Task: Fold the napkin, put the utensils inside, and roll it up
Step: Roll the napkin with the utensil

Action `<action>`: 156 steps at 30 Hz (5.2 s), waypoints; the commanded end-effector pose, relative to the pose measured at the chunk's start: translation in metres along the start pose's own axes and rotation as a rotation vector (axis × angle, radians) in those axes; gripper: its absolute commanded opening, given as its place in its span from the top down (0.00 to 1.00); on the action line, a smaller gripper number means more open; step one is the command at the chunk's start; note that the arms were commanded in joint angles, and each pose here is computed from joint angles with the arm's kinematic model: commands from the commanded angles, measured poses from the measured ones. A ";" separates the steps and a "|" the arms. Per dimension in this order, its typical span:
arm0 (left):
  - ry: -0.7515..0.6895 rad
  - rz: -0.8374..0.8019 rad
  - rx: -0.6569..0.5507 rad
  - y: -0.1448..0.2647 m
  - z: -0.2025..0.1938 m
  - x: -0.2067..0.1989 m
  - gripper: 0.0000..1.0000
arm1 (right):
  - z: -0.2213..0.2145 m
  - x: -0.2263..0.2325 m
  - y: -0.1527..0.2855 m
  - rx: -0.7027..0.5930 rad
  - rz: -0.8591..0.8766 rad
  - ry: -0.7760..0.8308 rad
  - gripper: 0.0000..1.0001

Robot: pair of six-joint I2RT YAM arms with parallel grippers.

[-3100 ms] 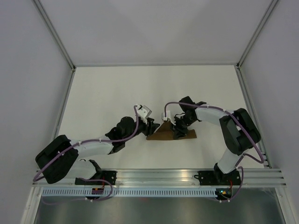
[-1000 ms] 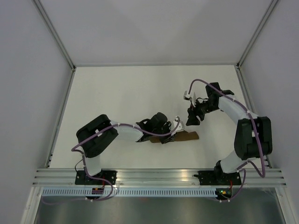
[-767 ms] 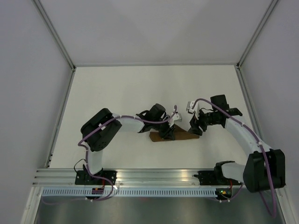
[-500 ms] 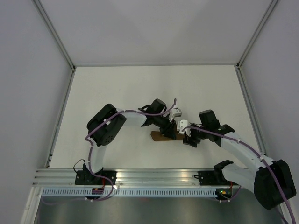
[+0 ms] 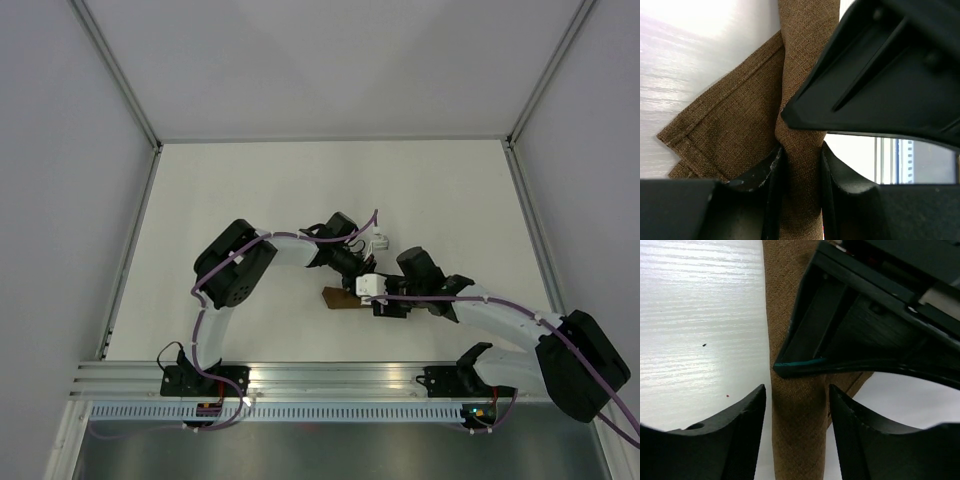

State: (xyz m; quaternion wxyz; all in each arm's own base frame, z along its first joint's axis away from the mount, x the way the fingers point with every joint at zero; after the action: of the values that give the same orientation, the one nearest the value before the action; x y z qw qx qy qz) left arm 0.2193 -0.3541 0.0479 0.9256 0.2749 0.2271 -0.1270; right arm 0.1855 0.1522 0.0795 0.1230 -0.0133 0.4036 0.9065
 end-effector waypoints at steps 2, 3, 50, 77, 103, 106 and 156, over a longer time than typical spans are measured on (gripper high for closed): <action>0.199 0.025 0.144 -0.006 -0.049 0.001 0.94 | -0.007 0.002 -0.011 0.041 -0.017 0.004 0.48; 0.198 0.026 0.143 -0.005 -0.049 0.002 0.92 | -0.008 0.003 -0.012 0.045 -0.015 0.008 0.51; -0.688 1.022 -0.071 0.051 0.013 -0.076 0.31 | -0.032 -0.050 -0.035 0.266 0.550 -0.500 0.98; -0.964 0.819 0.222 -0.029 -0.010 -0.038 0.59 | -0.046 -0.061 -0.045 0.300 0.571 -0.558 0.98; -0.405 0.451 0.186 0.006 -0.013 -0.030 0.98 | 0.007 -0.118 0.063 -0.162 0.271 -0.614 0.28; -0.318 0.374 0.202 0.008 -0.012 -0.028 0.96 | 0.006 -0.107 0.080 -0.204 0.186 -0.546 0.28; 0.095 0.330 -0.002 0.058 0.066 0.037 0.51 | -0.013 -0.013 -0.021 0.183 -0.055 -0.073 0.78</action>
State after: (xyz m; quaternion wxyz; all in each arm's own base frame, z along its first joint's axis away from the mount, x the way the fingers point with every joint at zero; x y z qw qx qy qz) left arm 0.2602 -0.3517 0.0681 0.9017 0.3530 0.2443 -0.0515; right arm 0.2105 0.1606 0.0649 0.1652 -0.0282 0.4470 0.8787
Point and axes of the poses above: each gripper's point midway between its finger pads, its own y axis back along the fingers, its own x axis along the line the jaws close on, z = x × y, the point moved 6 cm from there along y, back along the fingers, and after that the axes turned 13 degrees about -y, right-handed, at the moved point
